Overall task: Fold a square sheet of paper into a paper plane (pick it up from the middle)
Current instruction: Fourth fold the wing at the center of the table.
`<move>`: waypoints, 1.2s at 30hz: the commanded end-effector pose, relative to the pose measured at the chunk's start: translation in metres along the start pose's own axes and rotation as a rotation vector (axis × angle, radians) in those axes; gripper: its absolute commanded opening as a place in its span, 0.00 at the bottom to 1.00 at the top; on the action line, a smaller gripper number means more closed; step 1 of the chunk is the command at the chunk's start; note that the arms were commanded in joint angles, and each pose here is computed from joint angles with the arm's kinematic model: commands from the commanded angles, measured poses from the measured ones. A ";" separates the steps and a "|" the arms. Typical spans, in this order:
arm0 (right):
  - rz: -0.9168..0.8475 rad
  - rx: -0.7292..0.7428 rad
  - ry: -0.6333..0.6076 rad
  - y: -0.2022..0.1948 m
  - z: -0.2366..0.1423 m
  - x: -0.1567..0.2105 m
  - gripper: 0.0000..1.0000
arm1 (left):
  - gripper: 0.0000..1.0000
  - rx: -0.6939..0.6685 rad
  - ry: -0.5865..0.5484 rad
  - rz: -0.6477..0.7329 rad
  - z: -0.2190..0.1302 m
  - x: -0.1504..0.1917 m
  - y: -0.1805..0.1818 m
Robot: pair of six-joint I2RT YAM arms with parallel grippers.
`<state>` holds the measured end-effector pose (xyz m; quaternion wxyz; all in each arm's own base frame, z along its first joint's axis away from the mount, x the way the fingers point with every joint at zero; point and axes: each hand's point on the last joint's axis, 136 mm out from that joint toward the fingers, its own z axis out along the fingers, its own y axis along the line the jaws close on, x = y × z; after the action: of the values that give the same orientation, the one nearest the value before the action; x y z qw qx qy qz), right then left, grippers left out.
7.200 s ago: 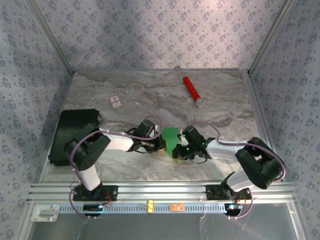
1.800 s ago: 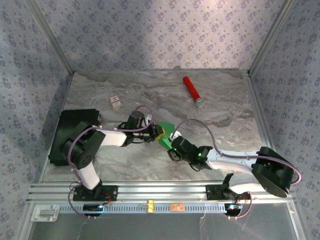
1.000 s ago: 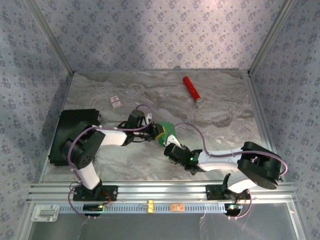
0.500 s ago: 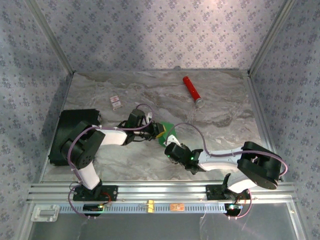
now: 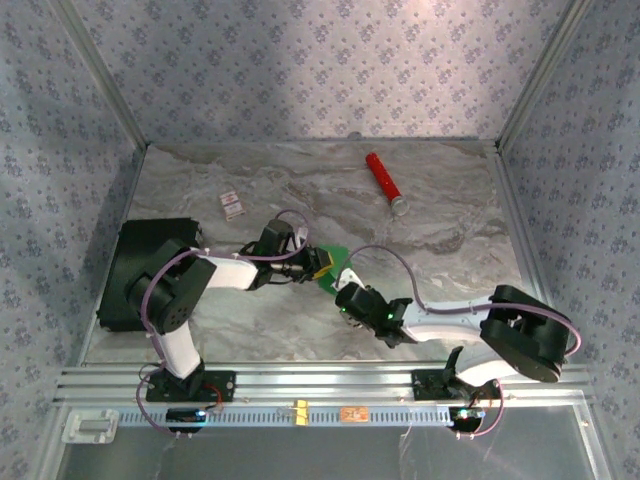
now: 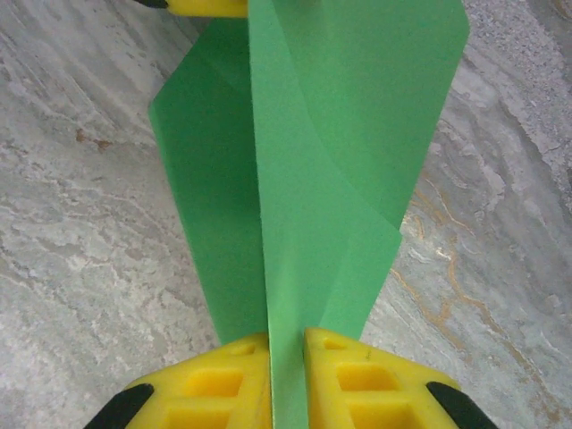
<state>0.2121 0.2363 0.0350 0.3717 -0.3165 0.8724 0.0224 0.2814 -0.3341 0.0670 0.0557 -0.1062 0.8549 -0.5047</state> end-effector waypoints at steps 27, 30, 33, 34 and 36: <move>-0.020 0.005 -0.055 -0.008 0.003 0.007 0.36 | 0.08 0.035 0.009 0.029 0.000 -0.001 -0.019; -0.024 -0.001 -0.062 -0.008 0.002 0.006 0.32 | 0.08 0.034 0.009 0.031 0.000 -0.001 -0.020; -0.022 -0.008 -0.072 -0.007 0.000 0.004 0.28 | 0.08 0.032 0.010 0.028 0.000 -0.001 -0.018; -0.019 -0.008 -0.073 -0.007 0.000 0.004 0.27 | 0.08 0.033 0.010 0.030 0.000 0.000 -0.019; -0.019 -0.013 -0.072 -0.007 0.000 0.004 0.25 | 0.08 0.033 0.009 0.030 0.000 -0.001 -0.019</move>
<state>0.2121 0.2287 0.0283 0.3891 -0.3277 0.8602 0.0349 0.2837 -0.3359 0.0703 0.0582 -0.1045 0.8536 -0.5070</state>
